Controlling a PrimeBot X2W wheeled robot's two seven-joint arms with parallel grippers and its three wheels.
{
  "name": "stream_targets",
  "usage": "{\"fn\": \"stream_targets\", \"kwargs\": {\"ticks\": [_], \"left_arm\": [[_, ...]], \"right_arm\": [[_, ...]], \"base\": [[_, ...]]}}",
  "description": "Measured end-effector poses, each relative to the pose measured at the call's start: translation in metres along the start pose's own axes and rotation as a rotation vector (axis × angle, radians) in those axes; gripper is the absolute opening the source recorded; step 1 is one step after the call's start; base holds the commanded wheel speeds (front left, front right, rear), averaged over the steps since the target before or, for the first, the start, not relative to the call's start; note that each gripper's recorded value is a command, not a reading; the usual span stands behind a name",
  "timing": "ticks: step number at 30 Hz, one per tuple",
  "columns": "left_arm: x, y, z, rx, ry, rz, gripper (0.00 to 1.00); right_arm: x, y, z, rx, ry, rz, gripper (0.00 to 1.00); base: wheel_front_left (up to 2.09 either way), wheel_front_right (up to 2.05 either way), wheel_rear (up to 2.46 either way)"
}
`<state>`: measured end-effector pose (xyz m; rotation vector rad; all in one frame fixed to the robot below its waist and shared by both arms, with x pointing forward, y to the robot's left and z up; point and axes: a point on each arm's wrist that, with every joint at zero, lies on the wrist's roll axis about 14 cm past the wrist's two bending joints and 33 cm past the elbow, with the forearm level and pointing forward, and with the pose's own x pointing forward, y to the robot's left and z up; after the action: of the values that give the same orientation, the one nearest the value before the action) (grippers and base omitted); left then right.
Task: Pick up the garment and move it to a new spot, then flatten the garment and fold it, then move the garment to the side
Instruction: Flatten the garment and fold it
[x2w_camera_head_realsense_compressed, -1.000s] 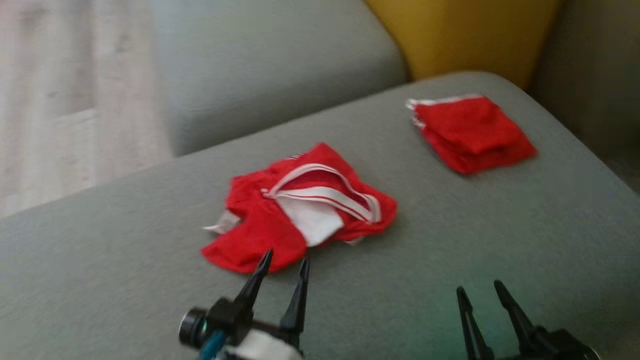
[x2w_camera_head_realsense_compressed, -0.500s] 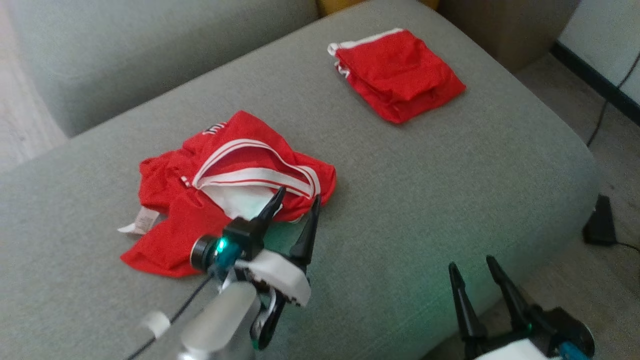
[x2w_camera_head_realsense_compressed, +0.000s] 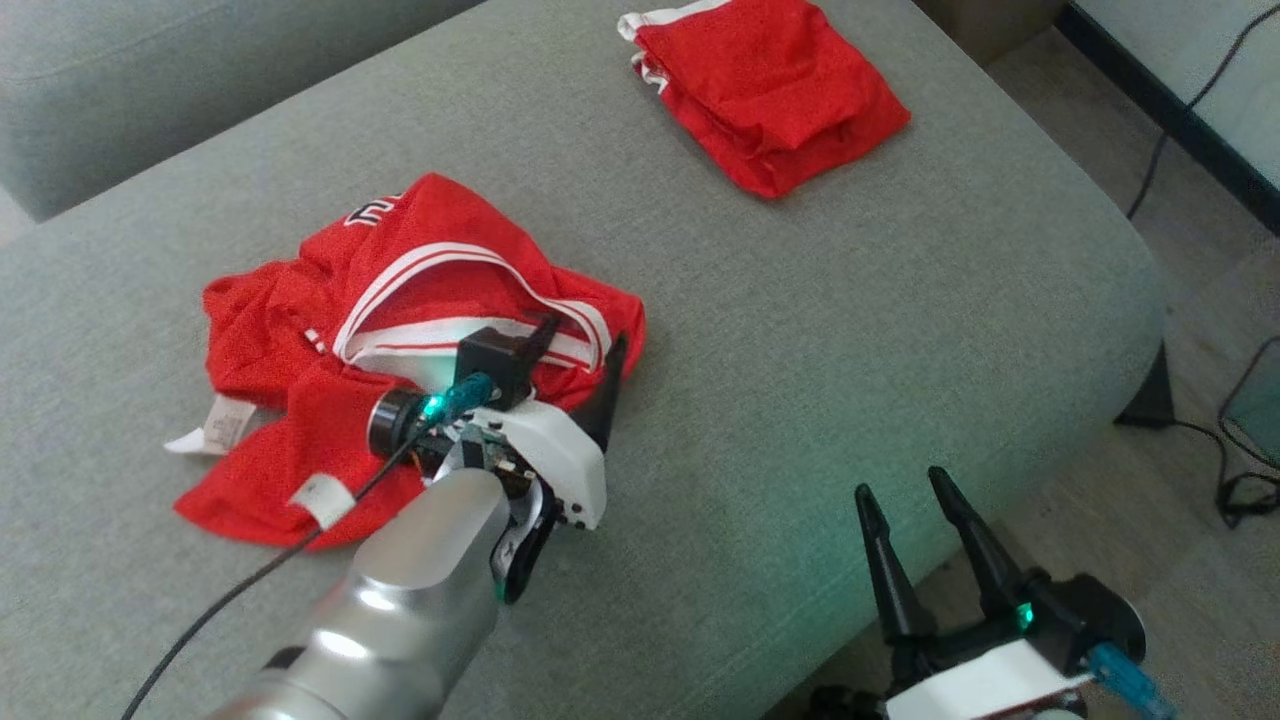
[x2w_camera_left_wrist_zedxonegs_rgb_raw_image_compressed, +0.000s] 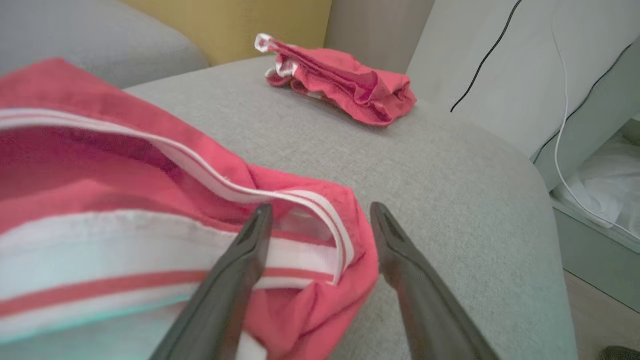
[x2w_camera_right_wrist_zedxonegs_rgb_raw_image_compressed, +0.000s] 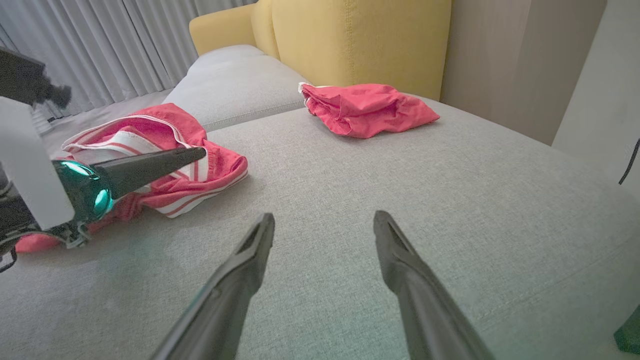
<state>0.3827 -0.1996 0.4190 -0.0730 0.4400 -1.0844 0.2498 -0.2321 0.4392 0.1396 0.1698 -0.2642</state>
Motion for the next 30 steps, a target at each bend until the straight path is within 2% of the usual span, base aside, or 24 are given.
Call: {"fn": "stream_targets", "kwargs": {"ticks": [3,4,5,6,9,13,14,19,26,28,30], "left_arm": [[0.001,-0.009,-0.018,-0.027,0.094,-0.029,1.00],[0.000,-0.013,-0.022,-0.033,0.118,-0.043,0.93],[0.000,-0.017,-0.023,-0.046,0.122,-0.059,0.39],[0.000,-0.021,-0.020,-0.057,0.112,-0.070,0.00],[0.000,-0.036,0.000,-0.050,0.053,-0.124,0.00],[0.000,-0.055,0.063,0.005,-0.095,-0.185,0.00],[0.000,-0.055,0.063,0.005,-0.095,-0.185,0.00],[-0.017,-0.070,0.184,0.165,-0.341,-0.209,0.00],[-0.093,-0.058,0.341,0.360,-0.665,-0.079,0.00],[-0.121,-0.045,0.364,0.361,-0.724,-0.036,0.00],[-0.142,-0.025,0.366,0.322,-0.739,0.005,0.00]], "right_arm": [[0.000,-0.001,0.000,0.006,0.000,-0.006,1.00],[0.000,-0.001,0.000,0.006,0.002,-0.007,1.00],[0.000,-0.001,-0.001,0.006,0.002,-0.007,1.00],[0.000,-0.001,-0.001,0.006,0.002,-0.006,1.00],[0.001,-0.001,0.003,0.009,-0.015,0.001,1.00],[0.000,0.001,0.009,0.017,-0.044,0.016,1.00],[0.000,0.001,0.009,0.017,-0.044,0.016,1.00],[-0.006,0.009,0.009,0.025,-0.062,0.052,1.00],[-0.003,0.033,0.006,0.022,-0.065,0.153,1.00],[0.001,0.042,0.008,0.019,-0.070,0.188,1.00],[0.006,0.050,0.011,0.014,-0.076,0.221,1.00]], "base": [[0.00,0.00,0.00],[0.00,0.00,0.00],[0.00,0.00,0.00],[0.00,0.00,0.00],[0.00,0.00,0.00],[0.00,0.00,0.00],[0.00,0.00,0.00],[0.00,0.00,0.00],[0.00,0.00,0.00],[0.00,0.00,0.00],[0.00,0.00,0.00]]}}
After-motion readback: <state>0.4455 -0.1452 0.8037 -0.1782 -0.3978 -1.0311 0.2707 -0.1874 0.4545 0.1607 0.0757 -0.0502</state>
